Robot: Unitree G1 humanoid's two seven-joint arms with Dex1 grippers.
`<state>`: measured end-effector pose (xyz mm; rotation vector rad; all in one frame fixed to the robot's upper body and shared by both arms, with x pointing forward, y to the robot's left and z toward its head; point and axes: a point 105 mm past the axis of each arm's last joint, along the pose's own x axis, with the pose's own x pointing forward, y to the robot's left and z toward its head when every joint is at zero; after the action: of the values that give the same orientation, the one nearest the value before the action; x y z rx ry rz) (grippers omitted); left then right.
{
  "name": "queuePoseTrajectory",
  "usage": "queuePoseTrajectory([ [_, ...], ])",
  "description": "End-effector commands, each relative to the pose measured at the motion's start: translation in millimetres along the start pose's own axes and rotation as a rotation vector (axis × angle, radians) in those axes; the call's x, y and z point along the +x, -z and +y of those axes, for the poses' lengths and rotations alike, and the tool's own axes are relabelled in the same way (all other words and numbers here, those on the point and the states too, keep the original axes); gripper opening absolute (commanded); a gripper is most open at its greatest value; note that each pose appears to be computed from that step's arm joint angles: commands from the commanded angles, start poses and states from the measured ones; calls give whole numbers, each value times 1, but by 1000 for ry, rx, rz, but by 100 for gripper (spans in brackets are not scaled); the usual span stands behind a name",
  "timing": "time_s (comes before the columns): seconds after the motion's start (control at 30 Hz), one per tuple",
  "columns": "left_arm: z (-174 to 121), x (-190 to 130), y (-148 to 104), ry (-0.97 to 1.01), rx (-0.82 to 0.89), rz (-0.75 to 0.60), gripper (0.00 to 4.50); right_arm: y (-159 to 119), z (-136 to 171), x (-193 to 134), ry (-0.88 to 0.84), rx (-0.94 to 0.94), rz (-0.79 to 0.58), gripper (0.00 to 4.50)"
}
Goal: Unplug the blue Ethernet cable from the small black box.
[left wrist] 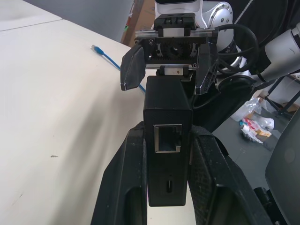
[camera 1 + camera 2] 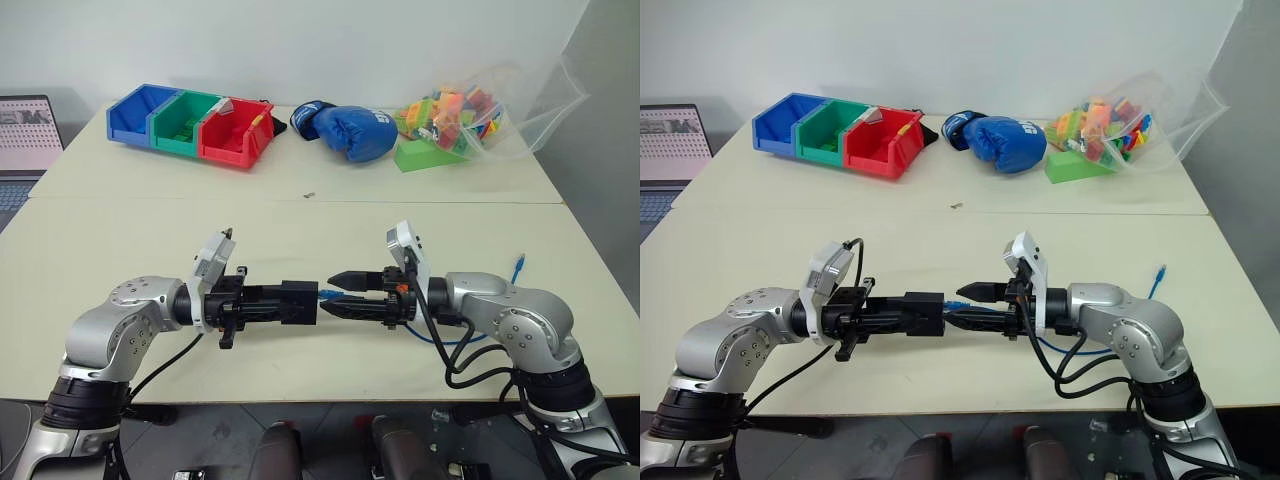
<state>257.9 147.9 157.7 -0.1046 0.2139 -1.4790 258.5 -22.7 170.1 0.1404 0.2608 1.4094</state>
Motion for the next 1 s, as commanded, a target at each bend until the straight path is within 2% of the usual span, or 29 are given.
queuePoseTrajectory([
  [0.03, -4, -3, -6, 8, 43, 3, 78, -10, 4, 2, -20, -44, -27, 286],
  [0.17, -3, -2, -6, 5, 43, -1, 78, -6, 4, 3, -20, -58, -5, 286],
  [0.27, -4, -2, -6, 8, 44, 2, 78, -6, 4, 4, -22, -58, -5, 238],
  [0.33, -4, -1, -5, 8, 44, 4, 78, -6, 4, 4, -22, -55, -9, 182],
  [0.43, -4, -1, -5, 8, 44, 7, 78, -6, 4, 4, -23, -55, -6, 134],
  [0.53, -4, -1, -5, 7, 45, 6, 78, -5, 3, 4, -22, -62, 3, 61],
  [0.63, -4, 0, -5, 7, 46, 4, 78, -5, 3, 4, -22, -67, 6, 9],
  [1.0, -4, -1, -7, -1, 40, -6, 78, -1, -2, 0, -1, -75, 31, 6],
])
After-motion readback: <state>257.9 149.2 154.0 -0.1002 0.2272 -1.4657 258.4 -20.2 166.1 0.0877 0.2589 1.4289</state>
